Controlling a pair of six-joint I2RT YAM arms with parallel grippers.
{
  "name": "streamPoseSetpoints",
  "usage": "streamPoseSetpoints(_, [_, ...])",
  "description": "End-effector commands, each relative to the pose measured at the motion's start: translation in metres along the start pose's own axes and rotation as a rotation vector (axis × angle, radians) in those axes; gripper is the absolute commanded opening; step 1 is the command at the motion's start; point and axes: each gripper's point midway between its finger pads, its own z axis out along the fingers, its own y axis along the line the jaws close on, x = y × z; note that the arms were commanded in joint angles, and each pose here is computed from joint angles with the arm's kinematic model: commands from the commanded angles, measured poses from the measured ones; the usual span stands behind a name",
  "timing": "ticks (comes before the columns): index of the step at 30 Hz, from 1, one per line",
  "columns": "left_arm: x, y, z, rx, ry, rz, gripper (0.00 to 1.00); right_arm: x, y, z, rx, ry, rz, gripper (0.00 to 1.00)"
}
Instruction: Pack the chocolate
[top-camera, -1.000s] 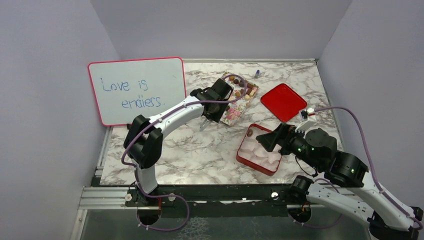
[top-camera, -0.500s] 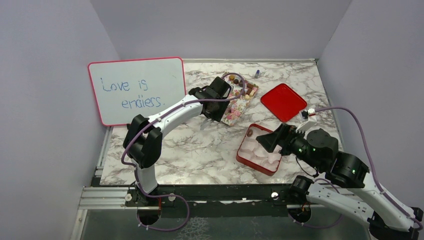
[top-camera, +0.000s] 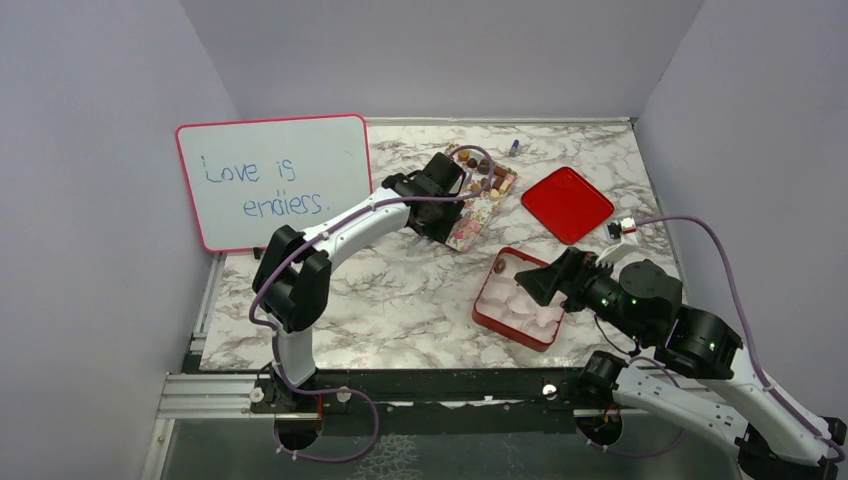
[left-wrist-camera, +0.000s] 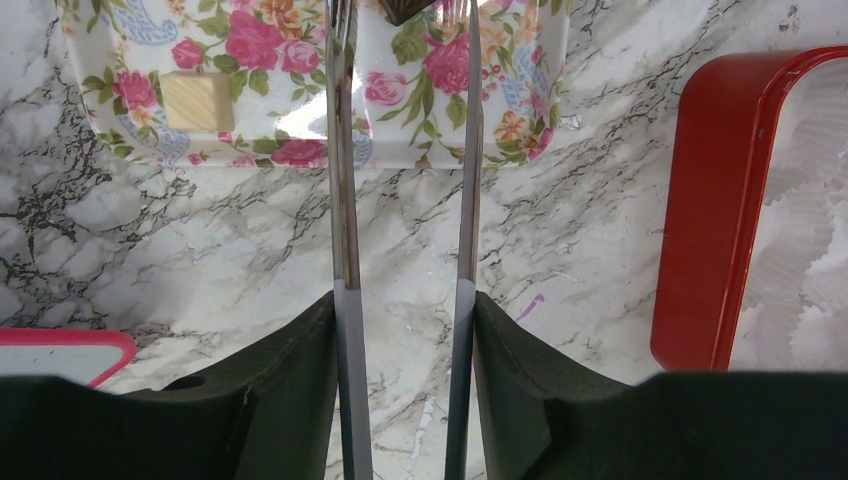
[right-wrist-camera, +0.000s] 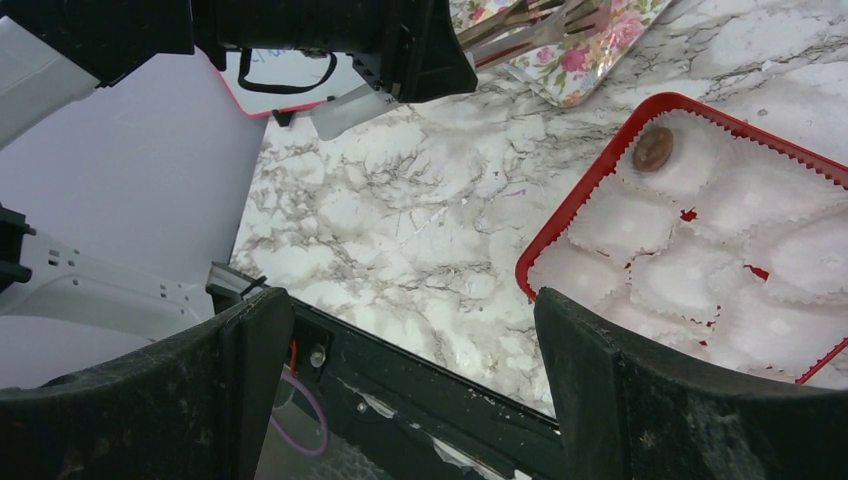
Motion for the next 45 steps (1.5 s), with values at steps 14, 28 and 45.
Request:
streamPoseSetpoints(14, [-0.009,-0.001,-0.007,-0.004,-0.035,-0.031,0.32,-0.006,0.002,-0.007,-0.017,-0.027,0.003,0.96])
streamPoseSetpoints(28, [-0.009,-0.015,-0.031,0.046,-0.062,-0.054,0.28,-0.011,0.001,-0.006,0.008,-0.035,-0.025,0.96])
streamPoseSetpoints(45, [-0.005,-0.07,-0.087,0.199,-0.153,-0.017,0.28,-0.031,0.002,-0.019,0.006,-0.105,-0.016,0.96])
